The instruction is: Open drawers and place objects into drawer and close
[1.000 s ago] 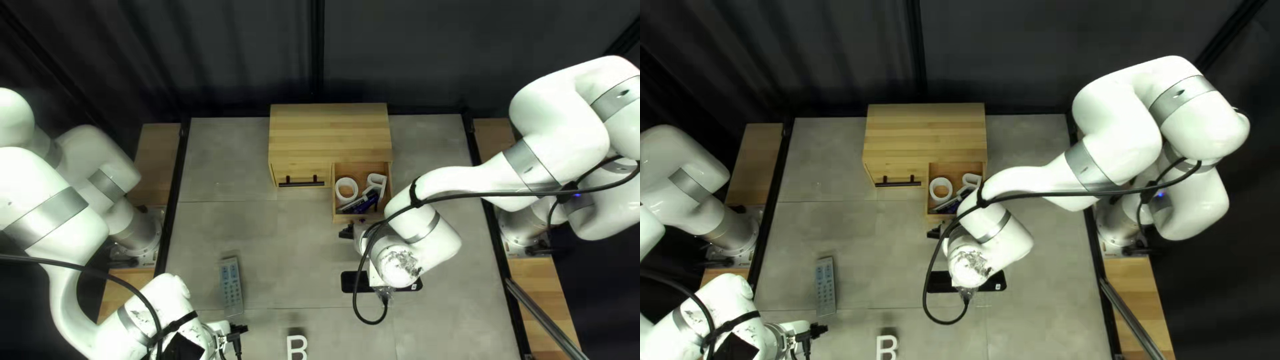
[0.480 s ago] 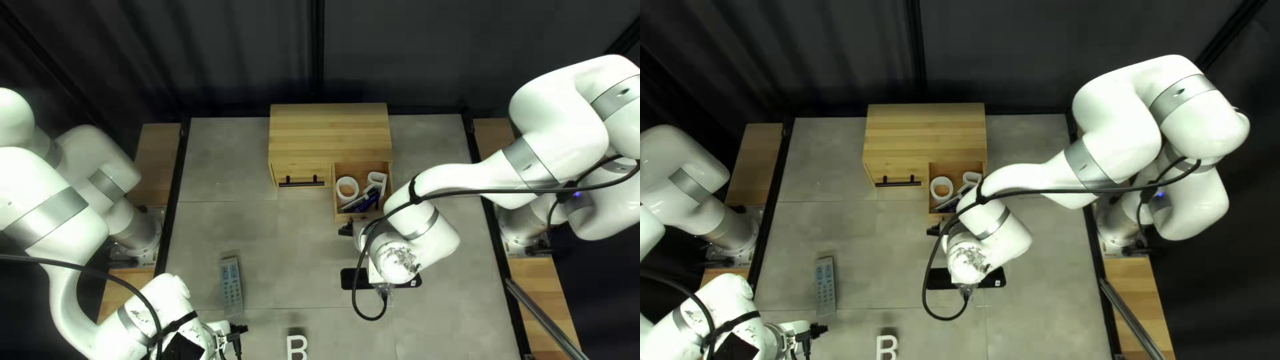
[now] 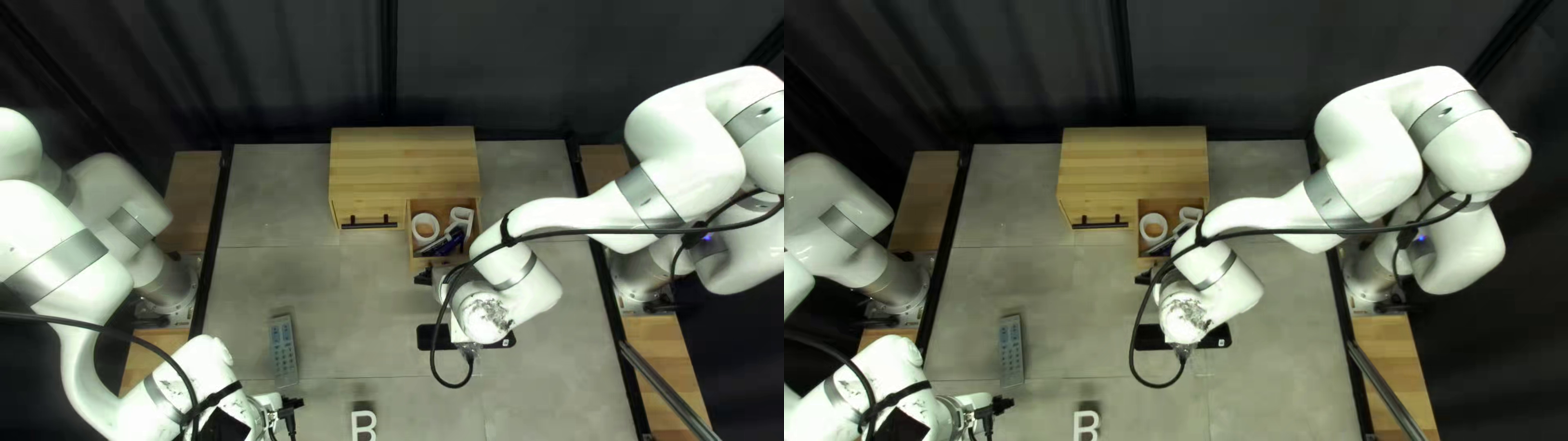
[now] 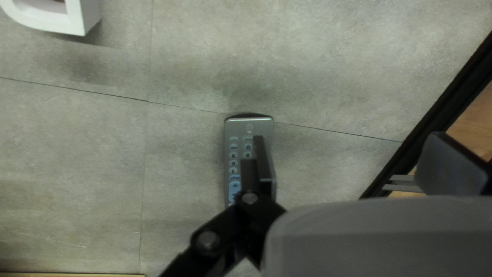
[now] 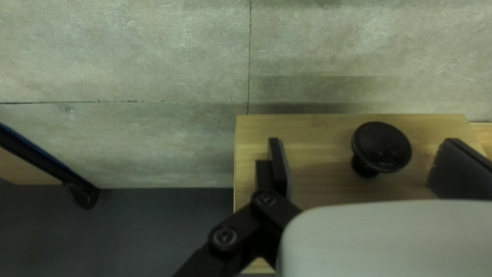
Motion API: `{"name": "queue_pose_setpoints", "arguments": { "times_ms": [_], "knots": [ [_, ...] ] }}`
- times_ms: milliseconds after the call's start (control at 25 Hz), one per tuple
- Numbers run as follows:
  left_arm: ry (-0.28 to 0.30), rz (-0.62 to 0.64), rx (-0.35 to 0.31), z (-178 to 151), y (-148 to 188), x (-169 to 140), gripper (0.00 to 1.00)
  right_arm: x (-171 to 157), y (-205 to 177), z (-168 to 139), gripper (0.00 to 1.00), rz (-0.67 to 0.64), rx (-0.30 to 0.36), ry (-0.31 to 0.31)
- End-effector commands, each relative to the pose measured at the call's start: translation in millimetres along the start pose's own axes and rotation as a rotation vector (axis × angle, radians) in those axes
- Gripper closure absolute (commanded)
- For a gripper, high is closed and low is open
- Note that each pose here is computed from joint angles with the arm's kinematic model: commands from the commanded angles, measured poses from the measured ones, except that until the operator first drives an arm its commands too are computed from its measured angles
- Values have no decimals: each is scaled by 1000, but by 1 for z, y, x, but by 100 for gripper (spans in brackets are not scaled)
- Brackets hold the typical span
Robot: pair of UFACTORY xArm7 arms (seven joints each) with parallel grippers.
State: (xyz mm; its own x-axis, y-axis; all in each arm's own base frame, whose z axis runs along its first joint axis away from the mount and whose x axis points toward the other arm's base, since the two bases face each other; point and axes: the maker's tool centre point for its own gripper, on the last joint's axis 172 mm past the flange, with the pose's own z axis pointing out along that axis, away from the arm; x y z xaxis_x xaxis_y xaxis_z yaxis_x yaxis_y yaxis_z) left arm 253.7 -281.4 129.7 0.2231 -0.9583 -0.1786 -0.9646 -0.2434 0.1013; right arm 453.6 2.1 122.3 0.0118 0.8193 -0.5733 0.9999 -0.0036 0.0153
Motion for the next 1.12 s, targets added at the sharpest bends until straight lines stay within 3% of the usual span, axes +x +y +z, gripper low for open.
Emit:
{"name": "queue_pose_setpoints", "arguments": {
  "times_ms": [40, 1120],
  "knots": [
    [0, 0, 0, 0, 0, 0, 0, -6, -1, 0, 0, 2, 1, -5],
    [0, 0, 0, 0, 0, 0, 0, -41, 0, 17, 0, 13, 9, -30]
  ]
}}
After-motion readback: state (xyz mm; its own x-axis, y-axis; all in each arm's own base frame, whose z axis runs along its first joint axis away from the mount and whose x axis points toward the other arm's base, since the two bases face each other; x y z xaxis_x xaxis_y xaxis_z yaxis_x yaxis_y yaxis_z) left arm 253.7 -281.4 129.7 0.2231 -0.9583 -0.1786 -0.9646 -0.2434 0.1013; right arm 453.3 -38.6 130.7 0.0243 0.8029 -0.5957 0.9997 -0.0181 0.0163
